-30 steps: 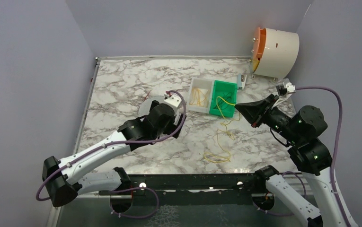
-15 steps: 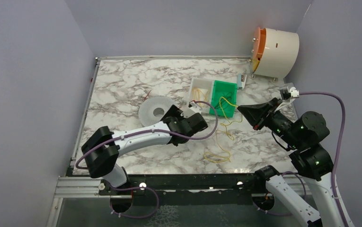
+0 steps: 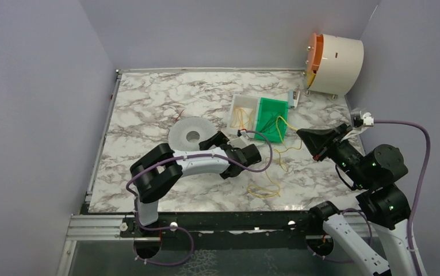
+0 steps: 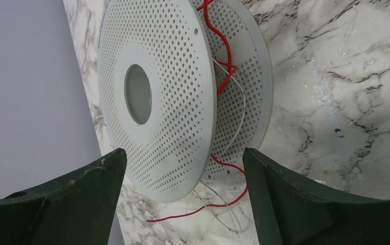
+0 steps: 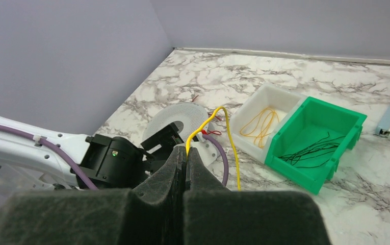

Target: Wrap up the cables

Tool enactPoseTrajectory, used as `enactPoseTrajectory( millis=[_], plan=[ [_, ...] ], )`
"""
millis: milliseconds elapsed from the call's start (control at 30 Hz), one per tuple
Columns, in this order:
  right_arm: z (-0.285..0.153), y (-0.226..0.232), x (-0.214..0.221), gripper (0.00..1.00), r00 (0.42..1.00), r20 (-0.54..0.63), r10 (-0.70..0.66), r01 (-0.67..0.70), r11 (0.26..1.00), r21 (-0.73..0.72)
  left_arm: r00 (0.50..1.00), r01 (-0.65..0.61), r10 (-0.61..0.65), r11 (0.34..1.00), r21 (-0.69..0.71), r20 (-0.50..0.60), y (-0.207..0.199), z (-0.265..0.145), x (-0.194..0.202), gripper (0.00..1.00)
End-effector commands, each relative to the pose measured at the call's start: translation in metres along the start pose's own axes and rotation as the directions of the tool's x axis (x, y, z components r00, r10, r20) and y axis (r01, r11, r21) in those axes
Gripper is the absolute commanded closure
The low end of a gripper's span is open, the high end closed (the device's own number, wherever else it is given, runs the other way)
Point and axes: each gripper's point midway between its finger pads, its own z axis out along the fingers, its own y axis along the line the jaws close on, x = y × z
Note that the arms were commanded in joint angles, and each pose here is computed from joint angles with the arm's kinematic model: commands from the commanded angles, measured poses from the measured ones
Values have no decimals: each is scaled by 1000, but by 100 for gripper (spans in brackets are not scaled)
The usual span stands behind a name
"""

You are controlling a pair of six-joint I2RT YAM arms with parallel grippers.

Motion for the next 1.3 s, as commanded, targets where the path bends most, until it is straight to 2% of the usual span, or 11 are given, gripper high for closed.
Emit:
enactPoseTrajectory(
  millis=[0,267,433,600,800,867,933,1267],
  plan=[
    [-5,-10,2,99,1000,4,-21,20,998,52,1000,-20,21,994,-104,14,11,4,-10,15],
    [-6,-11,4,99,999,3,-32,31,998,54,1000,-27,27,992,-121,-1,15,18,-13,34],
    [-7,-11,4,99,999,8,-34,33,998,56,1000,-29,28,992,-122,-11,14,24,-10,53],
    [-8,-11,5,99,1000,8,-31,30,998,57,1000,-26,24,992,-124,-19,12,30,-6,61],
    [-11,-12,3,99,999,17,-31,30,997,65,1000,-3,2,993,-120,-10,13,30,-9,78],
    [-12,-12,1,99,999,25,-33,31,997,67,1000,7,-8,993,-118,-4,15,28,-12,85],
    [-13,-12,-1,99,999,31,-35,33,997,70,1000,23,-23,993,-115,6,18,25,-14,100],
    [-16,-9,-8,99,998,51,-32,28,997,66,989,124,-114,987,-106,95,57,-8,-32,100]
  ],
)
